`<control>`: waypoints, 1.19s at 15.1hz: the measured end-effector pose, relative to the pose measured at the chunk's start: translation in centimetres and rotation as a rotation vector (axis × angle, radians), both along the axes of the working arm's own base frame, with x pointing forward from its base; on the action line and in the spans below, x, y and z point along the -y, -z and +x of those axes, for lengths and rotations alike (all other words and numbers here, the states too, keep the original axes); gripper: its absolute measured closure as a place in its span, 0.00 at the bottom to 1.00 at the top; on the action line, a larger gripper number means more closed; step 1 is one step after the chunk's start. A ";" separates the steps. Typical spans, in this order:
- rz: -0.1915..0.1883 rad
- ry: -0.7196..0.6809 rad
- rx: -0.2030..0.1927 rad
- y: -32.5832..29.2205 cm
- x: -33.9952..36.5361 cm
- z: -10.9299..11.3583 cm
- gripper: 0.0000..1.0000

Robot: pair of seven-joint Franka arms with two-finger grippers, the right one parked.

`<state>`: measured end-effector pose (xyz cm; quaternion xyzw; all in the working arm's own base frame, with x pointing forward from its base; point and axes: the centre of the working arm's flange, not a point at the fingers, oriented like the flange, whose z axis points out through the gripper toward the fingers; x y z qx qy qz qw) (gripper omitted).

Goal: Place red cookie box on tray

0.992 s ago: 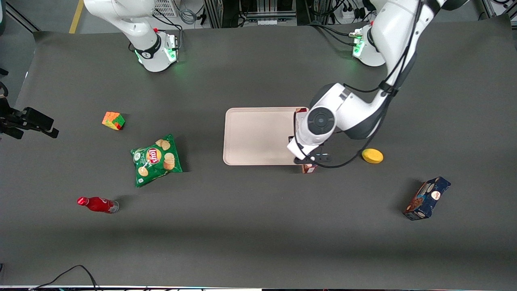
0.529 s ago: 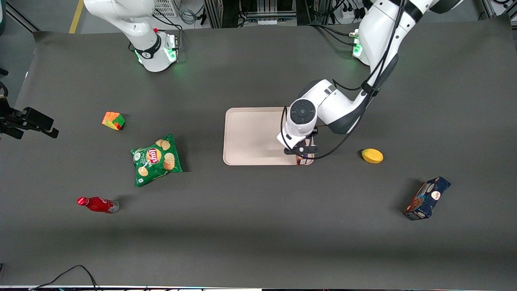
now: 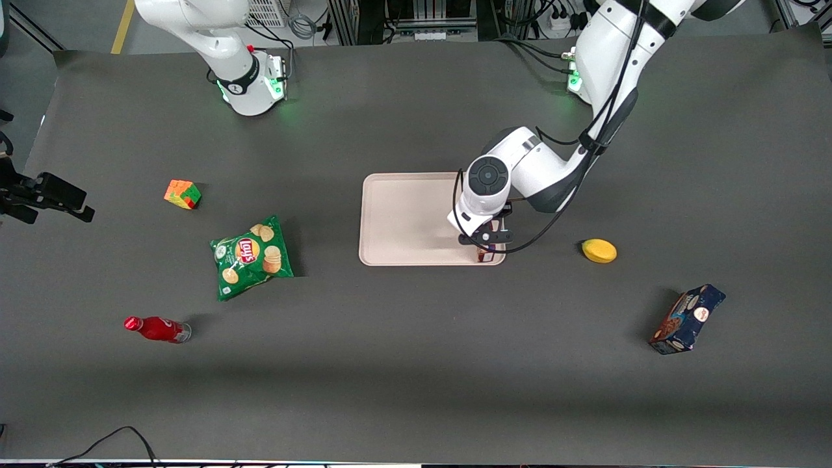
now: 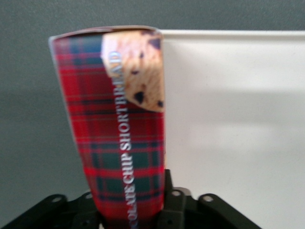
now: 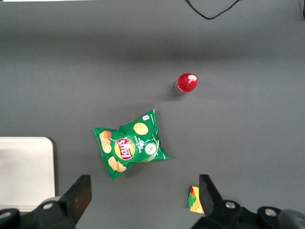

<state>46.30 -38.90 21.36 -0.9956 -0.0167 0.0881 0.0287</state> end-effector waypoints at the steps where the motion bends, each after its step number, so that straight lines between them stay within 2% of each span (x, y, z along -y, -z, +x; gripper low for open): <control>1: -0.002 -0.004 0.003 0.0 0.0 0.1 0.51; 2: -0.003 -0.007 0.004 0.0 0.0 0.1 0.39; 6: -0.002 -0.016 0.007 -0.1 0.0 0.1 0.01; 10: 0.001 -0.042 0.042 -3.4 -0.7 1.8 0.00; 12: 0.015 -0.060 0.049 -7.1 -2.0 3.8 0.00; 15: -0.011 -0.041 0.054 -13.7 -5.0 7.3 0.00; 18: -0.010 -0.028 0.080 -18.9 -10.3 10.3 0.00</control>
